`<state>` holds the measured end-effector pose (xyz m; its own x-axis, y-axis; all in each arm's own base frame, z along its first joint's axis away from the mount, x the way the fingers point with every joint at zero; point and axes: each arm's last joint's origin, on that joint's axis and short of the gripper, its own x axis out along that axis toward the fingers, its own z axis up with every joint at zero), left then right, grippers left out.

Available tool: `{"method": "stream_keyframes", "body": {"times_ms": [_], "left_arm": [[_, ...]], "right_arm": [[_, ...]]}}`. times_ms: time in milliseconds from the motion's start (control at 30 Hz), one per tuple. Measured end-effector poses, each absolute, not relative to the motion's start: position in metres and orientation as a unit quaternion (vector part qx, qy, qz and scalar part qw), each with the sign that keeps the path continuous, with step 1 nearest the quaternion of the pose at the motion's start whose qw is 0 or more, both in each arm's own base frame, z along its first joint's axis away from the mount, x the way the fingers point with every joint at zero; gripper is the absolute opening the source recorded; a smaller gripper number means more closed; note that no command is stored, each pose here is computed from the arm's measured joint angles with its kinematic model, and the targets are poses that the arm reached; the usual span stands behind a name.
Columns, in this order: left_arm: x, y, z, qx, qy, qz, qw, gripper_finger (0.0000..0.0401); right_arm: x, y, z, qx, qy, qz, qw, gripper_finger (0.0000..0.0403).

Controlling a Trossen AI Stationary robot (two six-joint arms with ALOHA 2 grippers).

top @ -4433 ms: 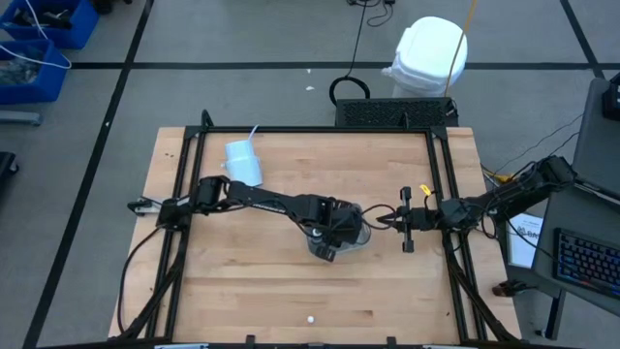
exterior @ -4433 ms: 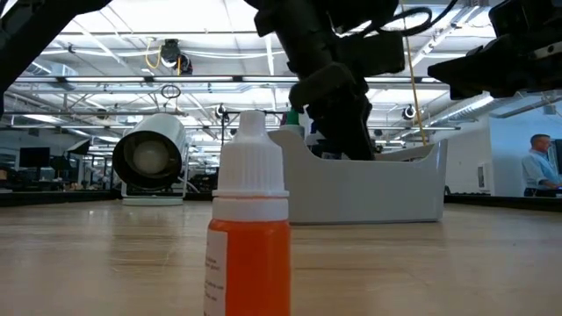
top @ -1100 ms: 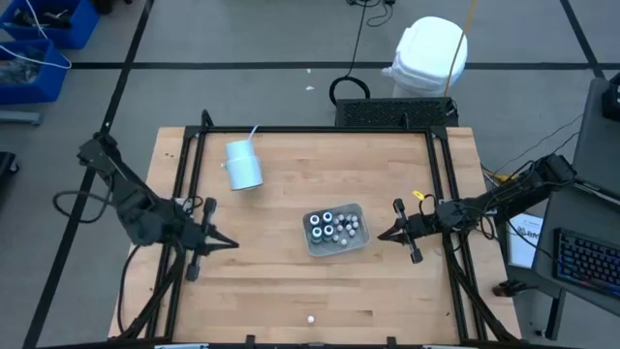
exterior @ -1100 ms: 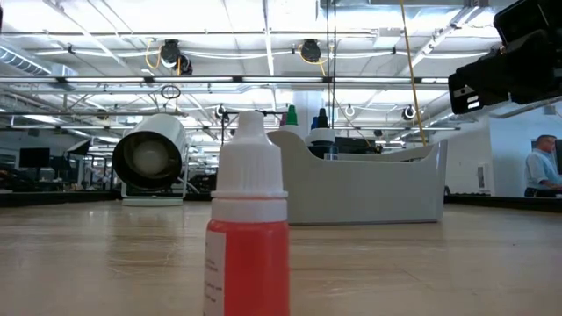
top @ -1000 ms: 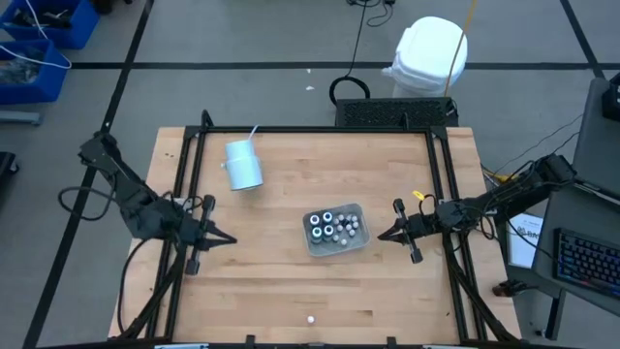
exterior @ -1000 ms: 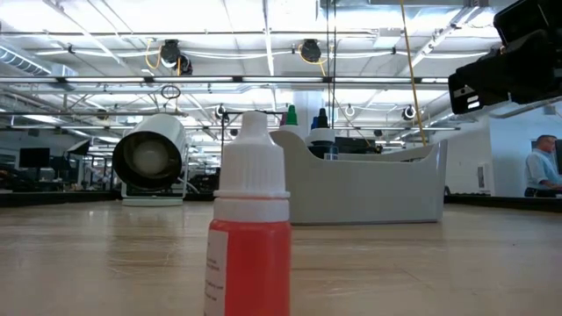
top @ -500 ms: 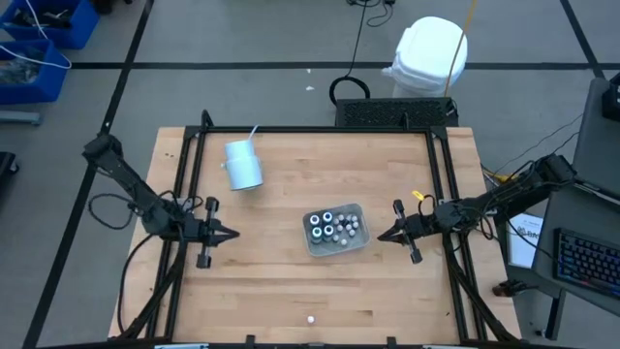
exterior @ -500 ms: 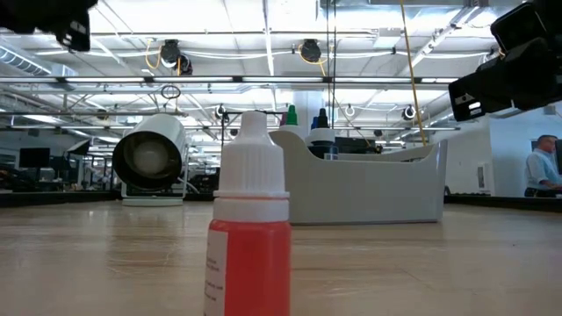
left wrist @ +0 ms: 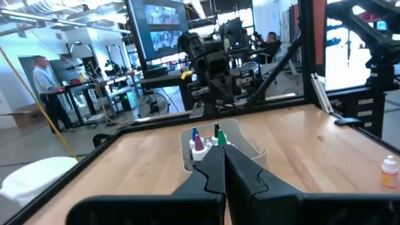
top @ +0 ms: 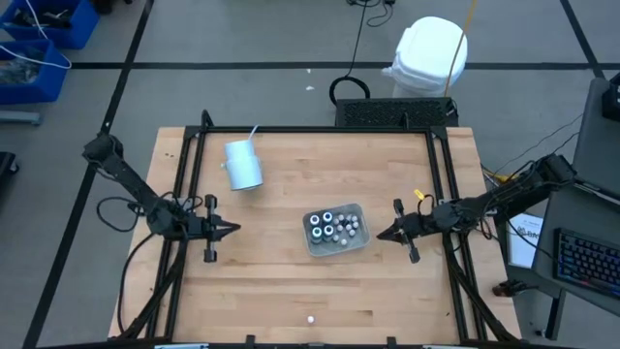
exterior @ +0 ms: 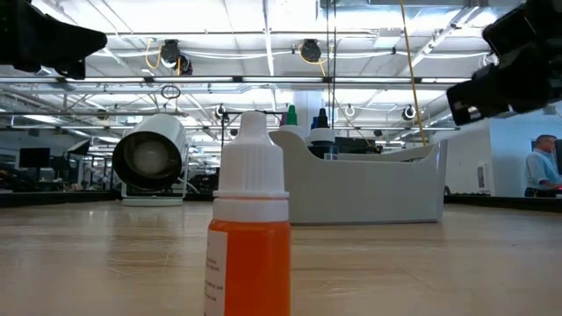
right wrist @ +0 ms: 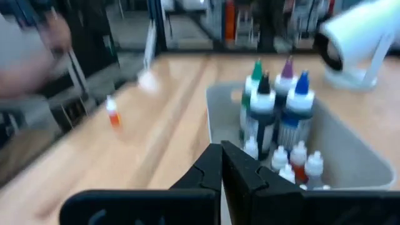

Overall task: Pick & Place food coloring
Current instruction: Put the small orange food coloring bottle into the bin

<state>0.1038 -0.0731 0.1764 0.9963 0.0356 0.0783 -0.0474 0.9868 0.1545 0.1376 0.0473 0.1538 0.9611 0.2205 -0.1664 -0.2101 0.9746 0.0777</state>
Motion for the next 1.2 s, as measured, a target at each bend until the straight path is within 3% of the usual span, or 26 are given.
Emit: {"method": "stream_keyframes", "body": {"times_ms": [367, 600, 900, 1033, 1200], "left_arm": [[0.104, -0.073, 0.178, 0.015, -0.044, 0.02, 0.999, 0.0029], [0.104, -0.073, 0.177, 0.003, -0.042, 0.018, 0.999, 0.0018], [0.104, -0.074, 0.172, -0.001, -0.024, 0.015, 1.0, 0.0005], [0.104, -0.074, 0.17, -0.01, -0.016, 0.015, 1.0, 0.0024], [0.104, -0.074, 0.169, -0.022, -0.01, 0.015, 1.0, 0.0042]], "right_arm": [[0.213, 0.098, 0.255, 0.005, 0.156, 0.123, 0.98, 0.0], [0.287, 0.161, 0.286, -0.028, 0.228, 0.139, 0.963, 0.0], [0.361, 0.234, 0.273, -0.085, 0.274, 0.174, 0.942, 0.0009], [0.381, 0.256, 0.254, -0.101, 0.28, 0.184, 0.937, 0.0052], [0.4, 0.273, 0.234, -0.101, 0.269, 0.189, 0.939, 0.0136]]}}
